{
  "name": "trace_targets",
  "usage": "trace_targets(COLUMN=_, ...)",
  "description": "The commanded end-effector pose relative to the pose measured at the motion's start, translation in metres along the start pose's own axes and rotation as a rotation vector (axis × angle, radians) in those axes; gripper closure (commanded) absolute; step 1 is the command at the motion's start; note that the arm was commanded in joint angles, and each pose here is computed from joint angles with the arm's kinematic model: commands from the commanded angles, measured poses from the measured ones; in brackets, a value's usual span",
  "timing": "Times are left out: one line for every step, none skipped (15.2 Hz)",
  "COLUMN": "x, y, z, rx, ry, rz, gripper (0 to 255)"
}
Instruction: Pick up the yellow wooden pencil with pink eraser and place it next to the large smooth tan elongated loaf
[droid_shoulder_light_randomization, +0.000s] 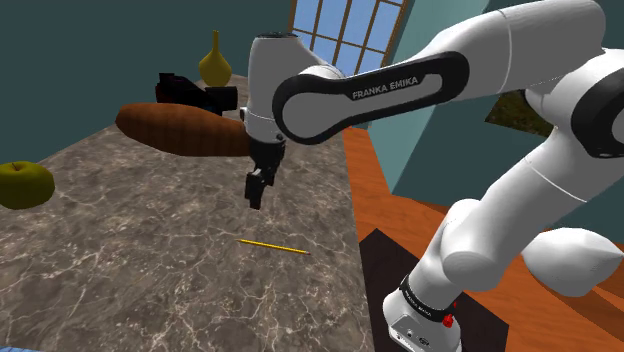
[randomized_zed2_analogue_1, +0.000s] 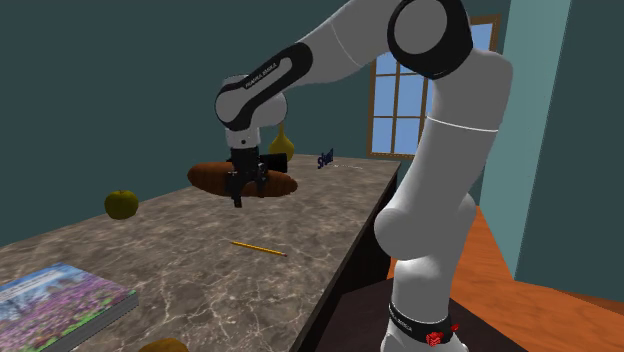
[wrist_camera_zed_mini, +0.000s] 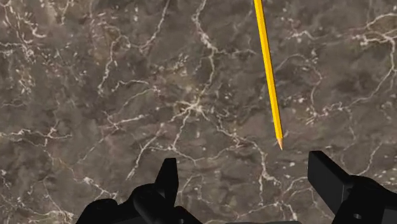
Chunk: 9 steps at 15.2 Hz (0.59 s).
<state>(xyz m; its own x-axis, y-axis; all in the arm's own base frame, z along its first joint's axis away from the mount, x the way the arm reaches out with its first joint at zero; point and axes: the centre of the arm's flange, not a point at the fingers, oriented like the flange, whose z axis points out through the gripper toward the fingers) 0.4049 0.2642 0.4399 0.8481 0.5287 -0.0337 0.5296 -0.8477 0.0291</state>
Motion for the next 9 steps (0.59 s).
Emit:
trace_targets(x=0.012, y=-0.016, z=0.019, rx=-0.004, ry=-0.016, rz=-0.044, gripper=0)
trace_targets(x=0.018, y=-0.026, z=0.027, rx=-0.006, ry=-0.025, rz=-0.066, gripper=0)
trace_targets(x=0.024, y=-0.035, z=0.036, rx=-0.008, ry=-0.033, rz=-0.087, gripper=0)
trace_targets(x=0.03, y=-0.045, z=0.044, rx=-0.01, ry=-0.041, rz=-0.109, gripper=0)
trace_targets(x=0.035, y=-0.054, z=0.053, rx=-0.012, ry=-0.05, rz=-0.13, gripper=0)
trace_targets(x=0.039, y=-0.063, z=0.061, rx=-0.014, ry=-0.058, rz=-0.15, gripper=0)
trace_targets(x=0.039, y=-0.063, z=0.067, rx=-0.014, ry=-0.058, rz=-0.15, gripper=0)
trace_targets(x=0.039, y=-0.063, z=0.072, rx=-0.014, ry=-0.058, rz=-0.15, gripper=0)
trace_targets(x=0.038, y=-0.063, z=0.077, rx=-0.014, ry=-0.058, rz=-0.15, gripper=0)
